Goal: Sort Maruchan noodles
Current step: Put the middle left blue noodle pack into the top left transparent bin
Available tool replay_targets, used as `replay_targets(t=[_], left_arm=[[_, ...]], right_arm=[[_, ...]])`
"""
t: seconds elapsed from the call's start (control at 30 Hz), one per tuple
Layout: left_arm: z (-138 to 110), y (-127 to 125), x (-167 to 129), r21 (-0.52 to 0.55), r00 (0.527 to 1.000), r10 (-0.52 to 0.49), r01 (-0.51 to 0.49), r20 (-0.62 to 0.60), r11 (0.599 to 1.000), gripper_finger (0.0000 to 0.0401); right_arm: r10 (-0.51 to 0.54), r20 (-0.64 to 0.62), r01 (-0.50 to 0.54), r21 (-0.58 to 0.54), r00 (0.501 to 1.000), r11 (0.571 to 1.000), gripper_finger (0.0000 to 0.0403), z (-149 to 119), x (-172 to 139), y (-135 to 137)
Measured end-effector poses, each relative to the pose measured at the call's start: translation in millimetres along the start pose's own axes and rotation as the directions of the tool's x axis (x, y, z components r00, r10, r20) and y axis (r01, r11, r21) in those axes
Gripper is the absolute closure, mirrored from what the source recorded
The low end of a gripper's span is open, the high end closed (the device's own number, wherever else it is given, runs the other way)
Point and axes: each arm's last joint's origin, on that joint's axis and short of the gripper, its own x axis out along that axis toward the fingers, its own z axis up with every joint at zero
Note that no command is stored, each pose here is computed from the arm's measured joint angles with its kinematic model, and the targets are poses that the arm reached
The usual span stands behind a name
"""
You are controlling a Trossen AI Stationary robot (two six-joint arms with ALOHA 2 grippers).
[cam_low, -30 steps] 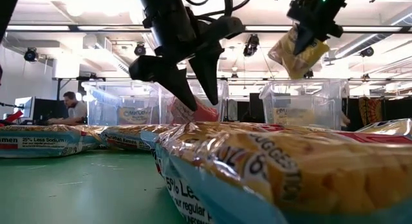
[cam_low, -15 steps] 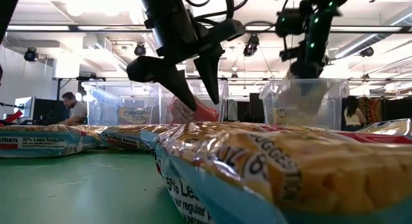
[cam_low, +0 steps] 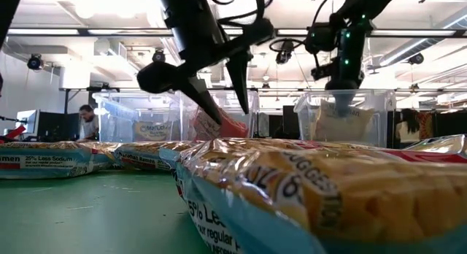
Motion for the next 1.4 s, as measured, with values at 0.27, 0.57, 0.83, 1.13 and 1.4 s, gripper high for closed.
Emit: replay_targets(t=[0.27, 0.57, 0.83, 1.13, 1.4], left_arm=[[14, 6, -32, -0.058, 0.997, 0.001, 0.003, 0.082, 0.998, 0.0231], [2, 38, -71, -0.082, 0.972, 0.234, -0.235, -0.027, 0.968, 0.0231], [-30, 61, -98, -0.045, 0.886, 0.434, -0.446, -0.163, 0.894, 0.0231], [-62, 84, -72, 0.048, 0.806, 0.513, -0.524, -0.294, 0.85, 0.0231], [-75, 108, -36, 0.018, 0.828, 0.448, -0.47, -0.337, 0.883, 0.0231]], right_arm=[[-0.074, 0.202, 0.064, 0.06, 0.977, 0.996, 0.0195, 12, -52, -24], [0.202, 0.532, -0.313, 0.125, 0.822, 0.942, 0.02, 7, -120, -37], [0.479, 0.63, -0.593, -0.035, 0.611, 0.804, 0.02, -11, -143, -25], [0.594, 0.575, -0.651, -0.135, 0.563, 0.747, 0.02, -23, -145, 10], [0.664, 0.585, -0.741, -0.153, 0.466, 0.654, 0.02, -19, -143, 42]])
